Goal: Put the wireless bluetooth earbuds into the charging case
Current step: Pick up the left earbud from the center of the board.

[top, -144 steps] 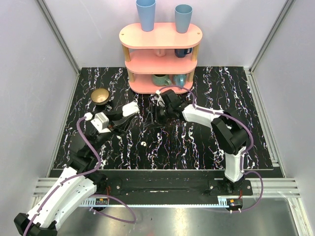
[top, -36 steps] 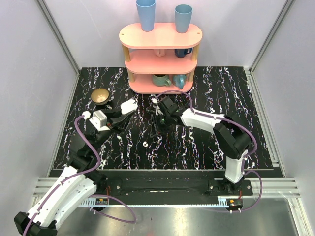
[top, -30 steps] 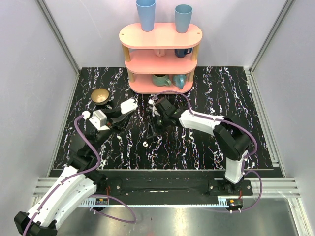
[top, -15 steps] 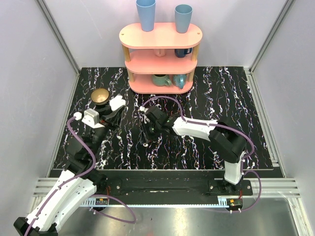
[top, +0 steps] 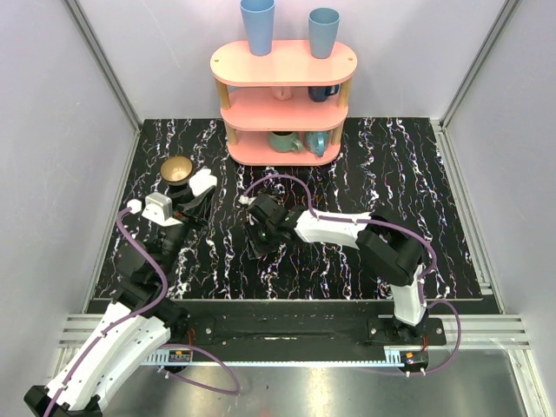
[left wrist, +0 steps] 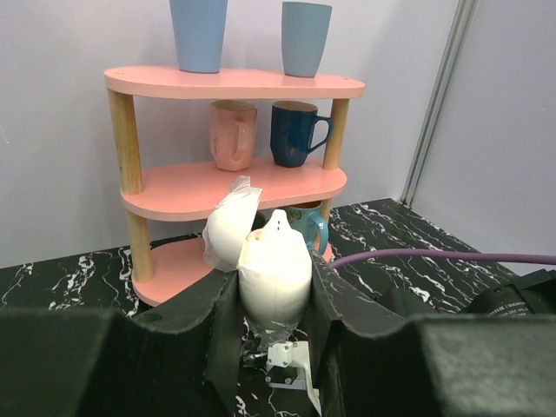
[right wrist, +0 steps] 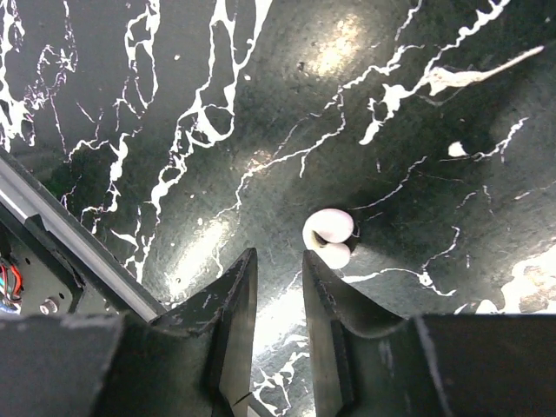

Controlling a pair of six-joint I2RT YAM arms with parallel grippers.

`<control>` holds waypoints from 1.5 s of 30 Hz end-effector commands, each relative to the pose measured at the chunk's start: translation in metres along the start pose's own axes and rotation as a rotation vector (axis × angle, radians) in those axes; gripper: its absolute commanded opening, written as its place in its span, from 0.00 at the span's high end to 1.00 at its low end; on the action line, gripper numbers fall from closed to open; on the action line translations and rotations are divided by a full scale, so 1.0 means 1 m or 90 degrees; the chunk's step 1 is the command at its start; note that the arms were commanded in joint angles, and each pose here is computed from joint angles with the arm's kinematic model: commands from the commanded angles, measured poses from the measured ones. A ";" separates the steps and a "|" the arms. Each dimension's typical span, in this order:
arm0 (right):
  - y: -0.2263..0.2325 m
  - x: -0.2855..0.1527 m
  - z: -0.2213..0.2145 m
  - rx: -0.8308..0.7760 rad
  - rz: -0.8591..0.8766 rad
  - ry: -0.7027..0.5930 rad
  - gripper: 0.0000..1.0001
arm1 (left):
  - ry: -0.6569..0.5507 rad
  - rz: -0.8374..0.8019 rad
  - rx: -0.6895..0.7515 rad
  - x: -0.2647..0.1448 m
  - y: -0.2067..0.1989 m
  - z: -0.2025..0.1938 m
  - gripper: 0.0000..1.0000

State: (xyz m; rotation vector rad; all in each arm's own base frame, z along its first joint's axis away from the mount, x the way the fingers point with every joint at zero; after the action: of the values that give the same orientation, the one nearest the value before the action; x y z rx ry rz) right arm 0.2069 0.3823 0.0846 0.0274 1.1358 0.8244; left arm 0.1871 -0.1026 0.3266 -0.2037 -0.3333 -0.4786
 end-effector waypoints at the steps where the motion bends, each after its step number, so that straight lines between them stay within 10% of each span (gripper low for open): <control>1: 0.009 0.001 0.012 -0.033 -0.029 -0.025 0.65 | -0.019 0.018 -0.009 -0.001 0.003 0.006 1.00; 30: -0.017 0.007 0.011 -0.063 -0.163 -0.001 0.70 | -0.010 0.023 -0.012 0.000 0.004 0.002 1.00; 45: 0.001 -0.031 0.039 -0.078 -0.152 -0.064 1.00 | -0.011 -0.010 0.021 -0.002 0.000 -0.001 1.00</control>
State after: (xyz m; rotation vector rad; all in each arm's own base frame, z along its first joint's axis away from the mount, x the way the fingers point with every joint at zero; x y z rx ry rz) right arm 0.2260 0.3751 0.0794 -0.1950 1.0721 0.6571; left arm 0.1881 -0.1018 0.3192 -0.2094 -0.3005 -0.4653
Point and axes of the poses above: each gripper's point midway between its finger pads, its own x axis out along the fingers, its own y axis along the line the jaws close on, z = x × y, the point moved 6 cm from there along -x, back along the fingers, and after that the axes turned 1 degree about -x, right-handed, at the moved point
